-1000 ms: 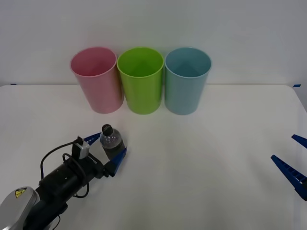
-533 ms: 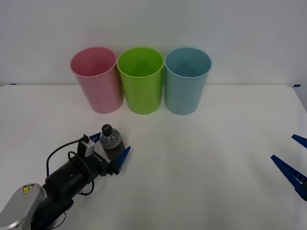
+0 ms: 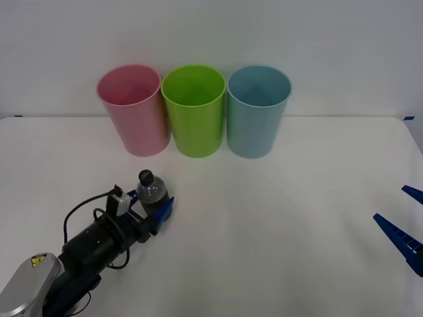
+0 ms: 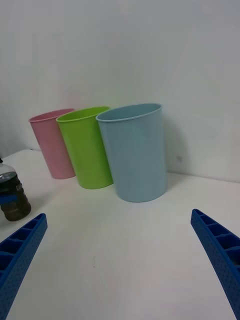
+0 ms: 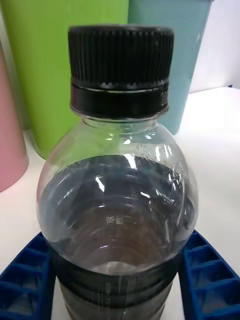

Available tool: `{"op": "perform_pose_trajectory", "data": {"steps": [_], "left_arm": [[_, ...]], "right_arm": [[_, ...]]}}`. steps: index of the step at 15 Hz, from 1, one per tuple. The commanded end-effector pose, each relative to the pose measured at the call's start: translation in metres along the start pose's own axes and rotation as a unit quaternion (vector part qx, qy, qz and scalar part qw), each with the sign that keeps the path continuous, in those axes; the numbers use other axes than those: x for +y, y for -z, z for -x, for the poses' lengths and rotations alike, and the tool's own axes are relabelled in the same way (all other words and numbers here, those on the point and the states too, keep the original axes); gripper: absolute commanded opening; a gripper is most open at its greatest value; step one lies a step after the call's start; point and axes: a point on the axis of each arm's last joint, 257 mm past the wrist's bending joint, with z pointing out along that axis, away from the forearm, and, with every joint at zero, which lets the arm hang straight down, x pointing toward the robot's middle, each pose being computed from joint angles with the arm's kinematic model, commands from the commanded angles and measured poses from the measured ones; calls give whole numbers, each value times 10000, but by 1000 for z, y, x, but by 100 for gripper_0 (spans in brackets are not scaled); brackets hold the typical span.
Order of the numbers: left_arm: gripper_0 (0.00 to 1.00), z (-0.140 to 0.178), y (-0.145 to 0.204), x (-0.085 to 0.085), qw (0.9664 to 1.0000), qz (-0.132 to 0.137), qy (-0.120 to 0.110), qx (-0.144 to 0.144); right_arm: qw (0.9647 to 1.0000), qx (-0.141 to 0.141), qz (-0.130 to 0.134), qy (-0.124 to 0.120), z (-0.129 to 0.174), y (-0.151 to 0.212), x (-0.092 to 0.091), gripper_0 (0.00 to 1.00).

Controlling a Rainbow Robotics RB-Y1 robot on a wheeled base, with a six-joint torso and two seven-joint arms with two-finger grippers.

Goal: Grasp the object on the table and drop it into the matching bin: aluminum can to the light blue bin, PET bottle to the pink bin.

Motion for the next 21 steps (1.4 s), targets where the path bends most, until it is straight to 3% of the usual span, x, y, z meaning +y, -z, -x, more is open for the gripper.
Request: {"op": "perform_pose_trajectory", "data": {"steps": [1,7,11,17,21], "left_arm": [[0,1,0,1,10000,13,10,-5],[0,23,12,12,9996,-51,95,-263],[0,60,23,19,9972,-85,366,-639],[0,153,64,34,9870,-33,944,-1303],[0,210,74,61,9796,333,1079,-1663]], "right_arm": [[10000,0,0,0,0,0,0,100],[10000,0,0,0,0,0,0,100],[10000,0,0,0,0,0,0,100],[10000,0,0,0,0,0,0,100],[10000,0,0,0,0,0,0,100]]}}
